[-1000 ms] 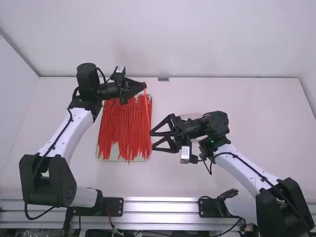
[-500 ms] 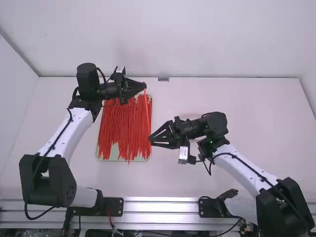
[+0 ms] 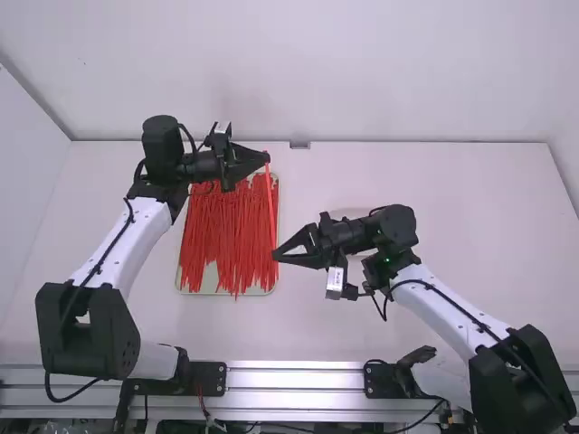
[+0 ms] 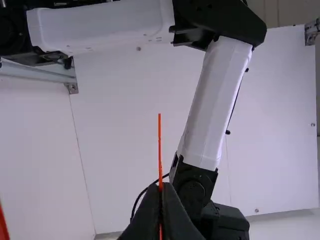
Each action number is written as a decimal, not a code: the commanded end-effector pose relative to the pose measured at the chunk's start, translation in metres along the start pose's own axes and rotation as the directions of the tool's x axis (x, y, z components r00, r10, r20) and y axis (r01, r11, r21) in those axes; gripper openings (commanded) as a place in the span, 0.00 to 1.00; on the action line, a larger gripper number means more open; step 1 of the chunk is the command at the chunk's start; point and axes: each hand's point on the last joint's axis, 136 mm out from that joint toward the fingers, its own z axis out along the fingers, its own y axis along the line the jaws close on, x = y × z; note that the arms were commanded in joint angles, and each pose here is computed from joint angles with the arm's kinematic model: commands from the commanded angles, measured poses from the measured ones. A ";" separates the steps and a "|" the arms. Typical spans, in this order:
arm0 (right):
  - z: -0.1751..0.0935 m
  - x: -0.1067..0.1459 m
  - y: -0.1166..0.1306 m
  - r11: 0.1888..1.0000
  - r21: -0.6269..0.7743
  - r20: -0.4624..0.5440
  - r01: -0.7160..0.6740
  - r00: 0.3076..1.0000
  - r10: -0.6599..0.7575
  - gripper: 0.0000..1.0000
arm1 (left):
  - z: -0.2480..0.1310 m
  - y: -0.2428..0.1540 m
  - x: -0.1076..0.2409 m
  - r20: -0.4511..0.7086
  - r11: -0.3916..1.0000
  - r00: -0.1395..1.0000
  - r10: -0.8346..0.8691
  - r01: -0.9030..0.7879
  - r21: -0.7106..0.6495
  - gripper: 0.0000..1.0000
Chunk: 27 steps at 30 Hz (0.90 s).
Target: Fasten the cable tie
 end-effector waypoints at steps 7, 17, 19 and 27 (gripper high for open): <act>0.000 -0.001 0.000 0.999 0.003 -0.005 -0.035 0.999 0.035 0.00 | 0.002 -0.007 0.005 -0.021 0.996 0.996 0.087 -0.087 0.010 0.02; 0.000 -0.001 0.000 0.999 0.002 -0.004 -0.038 0.999 0.038 0.00 | 0.002 -0.007 0.005 -0.025 0.996 0.996 0.088 -0.087 0.010 0.02; 0.000 -0.001 0.000 0.999 0.003 -0.005 -0.037 0.999 0.037 0.00 | 0.002 -0.007 0.005 -0.024 0.996 0.996 0.086 -0.086 0.010 0.02; 0.000 0.007 -0.004 0.999 0.026 -0.051 -0.029 0.998 0.030 0.04 | 0.007 -0.005 0.010 -0.041 0.996 0.996 0.084 -0.084 0.009 0.02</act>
